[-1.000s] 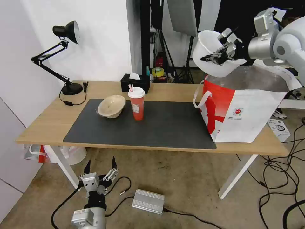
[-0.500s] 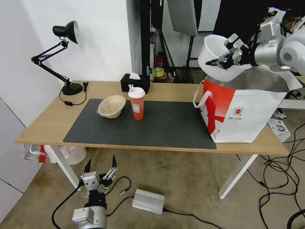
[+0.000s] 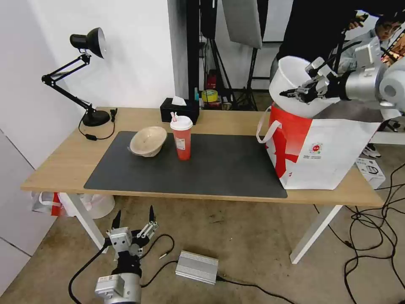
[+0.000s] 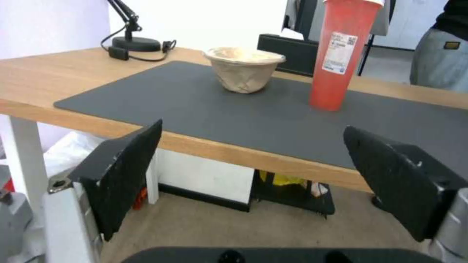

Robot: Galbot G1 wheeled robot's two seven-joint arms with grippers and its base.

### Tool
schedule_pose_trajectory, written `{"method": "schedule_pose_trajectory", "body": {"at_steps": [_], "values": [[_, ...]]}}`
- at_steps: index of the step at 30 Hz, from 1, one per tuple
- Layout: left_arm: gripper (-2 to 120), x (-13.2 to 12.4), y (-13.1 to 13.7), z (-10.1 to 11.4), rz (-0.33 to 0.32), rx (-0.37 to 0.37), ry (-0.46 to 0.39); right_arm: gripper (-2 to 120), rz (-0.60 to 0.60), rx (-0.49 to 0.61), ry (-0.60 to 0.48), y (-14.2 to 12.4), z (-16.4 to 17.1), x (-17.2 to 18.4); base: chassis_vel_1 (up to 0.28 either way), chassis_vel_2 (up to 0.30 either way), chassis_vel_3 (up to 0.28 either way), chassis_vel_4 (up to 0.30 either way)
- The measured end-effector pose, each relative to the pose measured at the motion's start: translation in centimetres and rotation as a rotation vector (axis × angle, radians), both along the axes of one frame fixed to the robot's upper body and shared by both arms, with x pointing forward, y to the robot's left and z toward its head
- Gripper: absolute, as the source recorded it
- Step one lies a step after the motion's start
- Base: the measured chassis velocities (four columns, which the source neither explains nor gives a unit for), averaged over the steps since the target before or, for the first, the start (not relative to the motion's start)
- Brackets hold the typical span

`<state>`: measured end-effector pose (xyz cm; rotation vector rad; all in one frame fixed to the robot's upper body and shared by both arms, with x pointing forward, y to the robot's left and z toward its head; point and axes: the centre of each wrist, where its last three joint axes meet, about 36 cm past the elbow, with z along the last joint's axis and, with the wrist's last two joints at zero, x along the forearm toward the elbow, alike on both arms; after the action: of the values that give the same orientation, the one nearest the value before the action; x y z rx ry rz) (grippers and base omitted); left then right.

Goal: Pick up the trash from the table and place it into the takeout bag.

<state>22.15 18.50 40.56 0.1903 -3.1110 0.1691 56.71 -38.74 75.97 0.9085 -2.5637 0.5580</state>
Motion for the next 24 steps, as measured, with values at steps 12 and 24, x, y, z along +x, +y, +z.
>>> {"method": "schedule_pose_trajectory", "body": {"at_steps": [12, 24], "values": [[100, -0.3, -0.1, 0.1, -0.030, -0.002, 0.002, 0, -0.004, -0.005, 0.027, 0.1, -2.1, -0.2, 0.000, 0.000, 0.000, 0.000], [100, -0.4, -0.2, -0.1, -0.037, -0.004, 0.008, 0, 0.000, 0.014, 0.040, 0.6, -3.5, -0.1, 0.000, 0.000, 0.000, 0.000]]}}
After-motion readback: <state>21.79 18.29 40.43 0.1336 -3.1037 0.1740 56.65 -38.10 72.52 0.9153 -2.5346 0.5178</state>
